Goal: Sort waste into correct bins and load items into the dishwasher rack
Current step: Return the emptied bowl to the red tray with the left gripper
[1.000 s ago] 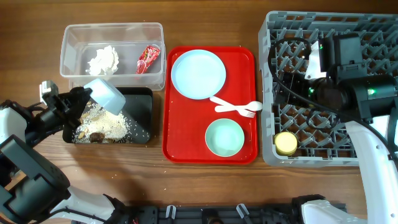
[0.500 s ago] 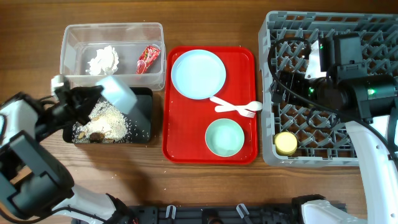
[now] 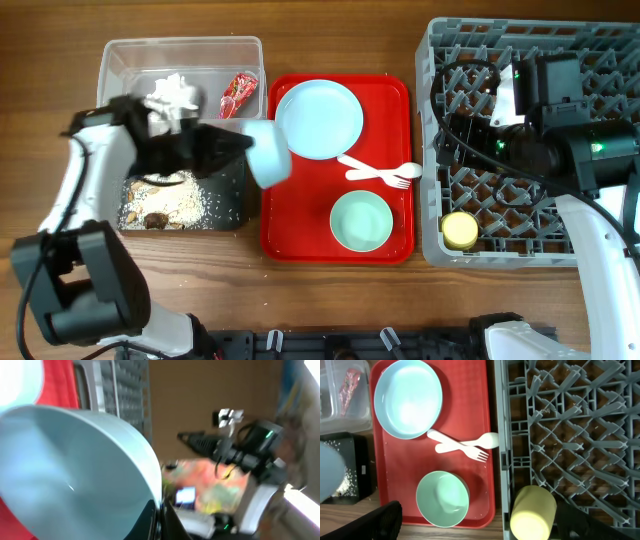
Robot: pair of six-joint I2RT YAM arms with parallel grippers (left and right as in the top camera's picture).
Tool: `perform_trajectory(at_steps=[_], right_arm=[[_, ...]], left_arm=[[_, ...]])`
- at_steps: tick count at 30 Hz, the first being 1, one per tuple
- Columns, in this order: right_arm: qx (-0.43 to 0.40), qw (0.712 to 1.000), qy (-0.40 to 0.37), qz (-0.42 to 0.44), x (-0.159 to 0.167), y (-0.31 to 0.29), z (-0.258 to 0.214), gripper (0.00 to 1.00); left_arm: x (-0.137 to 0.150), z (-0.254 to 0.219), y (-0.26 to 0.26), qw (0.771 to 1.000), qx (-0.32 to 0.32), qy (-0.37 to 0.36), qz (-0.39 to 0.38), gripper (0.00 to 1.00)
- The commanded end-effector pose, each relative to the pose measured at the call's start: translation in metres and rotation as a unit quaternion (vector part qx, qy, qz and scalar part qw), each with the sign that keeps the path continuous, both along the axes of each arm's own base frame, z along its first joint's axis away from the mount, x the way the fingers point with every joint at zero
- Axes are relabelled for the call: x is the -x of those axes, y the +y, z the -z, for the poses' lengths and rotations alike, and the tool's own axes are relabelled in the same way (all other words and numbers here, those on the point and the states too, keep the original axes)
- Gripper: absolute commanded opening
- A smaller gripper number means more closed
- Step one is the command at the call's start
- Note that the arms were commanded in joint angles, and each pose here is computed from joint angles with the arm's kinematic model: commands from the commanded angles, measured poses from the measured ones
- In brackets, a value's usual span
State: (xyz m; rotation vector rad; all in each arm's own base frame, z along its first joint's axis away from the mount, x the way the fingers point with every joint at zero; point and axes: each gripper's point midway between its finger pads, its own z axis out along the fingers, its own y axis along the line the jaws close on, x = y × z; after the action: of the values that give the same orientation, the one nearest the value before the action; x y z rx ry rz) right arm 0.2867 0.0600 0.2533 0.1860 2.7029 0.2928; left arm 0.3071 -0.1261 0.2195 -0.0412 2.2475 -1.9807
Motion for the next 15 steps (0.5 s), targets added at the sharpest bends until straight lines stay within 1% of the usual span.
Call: perform_trajectory(at_steps=[1,4,8,9,11,13,15], right_arm=[[0.008,1.000,0.000,-0.001,0.001,-0.002,0.002,1.00],[0.008,1.000,0.001,-0.001,0.001,-0.002,0.002,1.00],[0.008,1.000,0.000,-0.001,0.001,-0.002,0.002,1.00],[0.008,1.000,0.000,-0.002,0.001,-0.002,0.002,1.00],[0.008,1.000,0.000,-0.001,0.001,-0.002,0.002,1.00],[0.008,1.000,0.000,-0.002,0.001,-0.002,0.002,1.00],[0.008,1.000,0.000,-0.001,0.001,-0.002,0.002,1.00]], left_arm=[[0.003,0.008,-0.028,0.997,-0.059,-0.011,0.046,0.04],[-0.001,0.029,-0.042,0.991,-0.123,-0.004,0.059,0.04],[-0.005,0.063,-0.050,0.970,-0.236,0.016,0.056,0.04],[-0.004,0.072,-0.053,0.962,-0.268,0.020,0.055,0.04],[-0.003,0.083,-0.056,0.949,-0.309,0.024,0.053,0.04],[-0.001,0.097,-0.060,0.930,-0.362,0.030,0.048,0.04],[0.002,0.105,-0.062,0.915,-0.400,0.030,0.045,0.04]])
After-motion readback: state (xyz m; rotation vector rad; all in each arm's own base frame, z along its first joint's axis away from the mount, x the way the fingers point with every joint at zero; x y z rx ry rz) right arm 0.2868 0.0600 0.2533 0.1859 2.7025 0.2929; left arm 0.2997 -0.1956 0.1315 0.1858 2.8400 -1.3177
